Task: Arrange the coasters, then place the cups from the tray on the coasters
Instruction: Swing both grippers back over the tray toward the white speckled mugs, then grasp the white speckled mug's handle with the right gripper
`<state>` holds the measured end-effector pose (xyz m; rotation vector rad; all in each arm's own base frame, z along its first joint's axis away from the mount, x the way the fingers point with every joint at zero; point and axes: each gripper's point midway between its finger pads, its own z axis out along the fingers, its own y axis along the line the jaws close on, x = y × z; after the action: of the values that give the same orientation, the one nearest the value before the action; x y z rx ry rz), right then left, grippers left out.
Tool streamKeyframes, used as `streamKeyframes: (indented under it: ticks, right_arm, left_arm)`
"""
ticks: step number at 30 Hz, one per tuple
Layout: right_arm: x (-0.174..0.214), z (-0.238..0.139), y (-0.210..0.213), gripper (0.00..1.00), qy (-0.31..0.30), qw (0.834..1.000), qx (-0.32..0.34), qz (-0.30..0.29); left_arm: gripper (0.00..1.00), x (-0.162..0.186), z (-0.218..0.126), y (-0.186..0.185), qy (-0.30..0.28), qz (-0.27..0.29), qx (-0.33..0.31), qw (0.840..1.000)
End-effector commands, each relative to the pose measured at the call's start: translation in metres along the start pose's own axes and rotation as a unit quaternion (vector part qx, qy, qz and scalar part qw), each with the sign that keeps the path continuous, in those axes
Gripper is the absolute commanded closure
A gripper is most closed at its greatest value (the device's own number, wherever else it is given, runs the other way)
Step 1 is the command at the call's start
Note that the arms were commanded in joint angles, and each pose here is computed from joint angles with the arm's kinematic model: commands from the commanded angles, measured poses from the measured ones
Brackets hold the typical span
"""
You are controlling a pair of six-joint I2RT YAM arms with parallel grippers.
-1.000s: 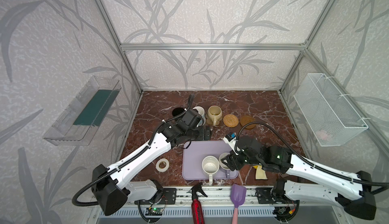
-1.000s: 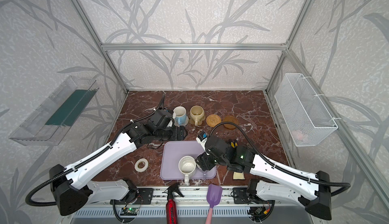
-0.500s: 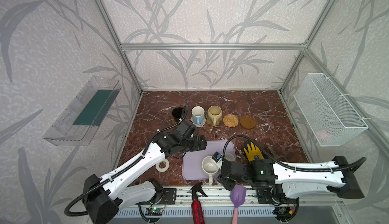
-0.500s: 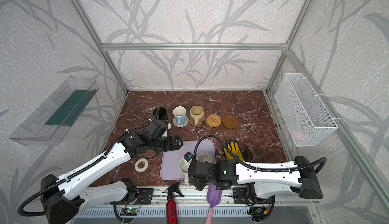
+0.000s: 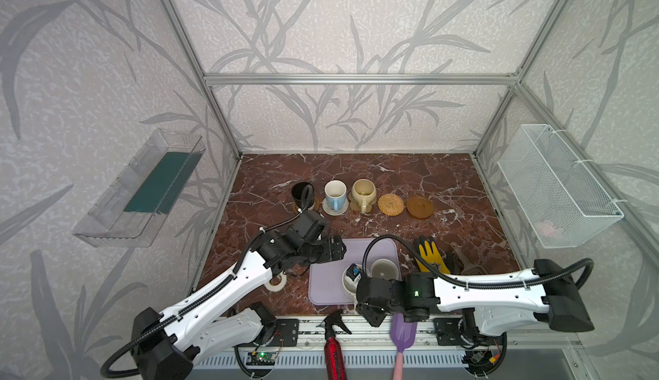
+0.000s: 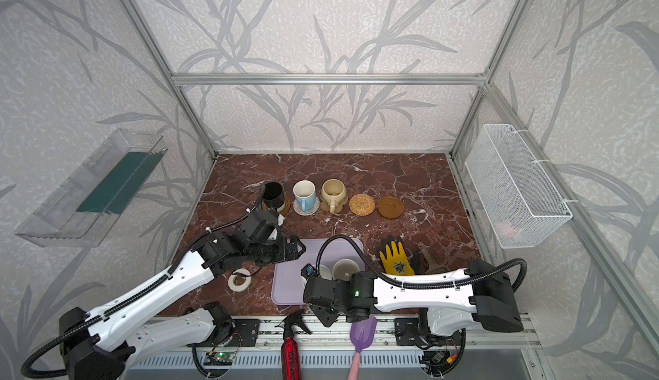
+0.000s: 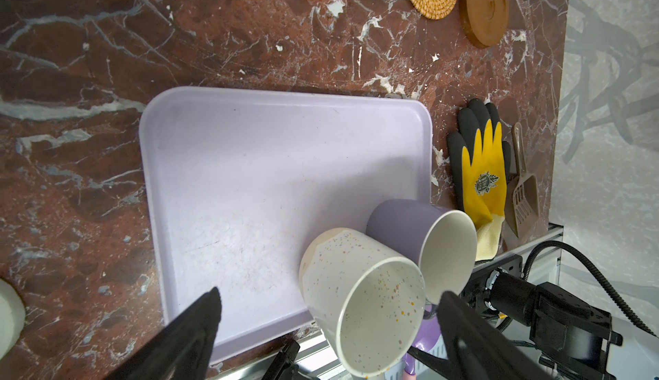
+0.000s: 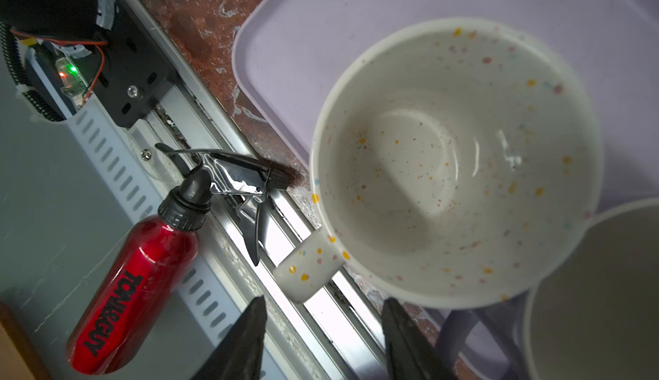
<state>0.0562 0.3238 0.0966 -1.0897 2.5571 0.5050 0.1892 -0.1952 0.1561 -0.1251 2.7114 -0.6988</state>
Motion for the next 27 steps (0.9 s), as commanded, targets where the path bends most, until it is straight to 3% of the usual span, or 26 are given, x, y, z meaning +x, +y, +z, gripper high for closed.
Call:
streamKeyframes:
  ticks: [1, 16, 27]
  right_arm:
    - [-0.011, 0.004, 0.015, 0.43, -0.001, 1.000, -0.012, 0.000]
    - [-0.020, 0.025, -0.012, 0.56, 0.008, 0.993, 0.106, 0.055]
    - [-0.039, 0.037, -0.024, 0.63, -0.027, 0.987, 0.133, 0.082]
  left_arm:
    - [0.03, 0.006, 0.002, 0.011, -0.002, -0.023, -0.009, 1.000]
    - [0.03, 0.015, -0.006, 0.055, -0.028, -0.058, -0.041, 0.997]
    - [0.09, 0.019, -0.014, 0.079, -0.037, -0.097, -0.042, 0.994]
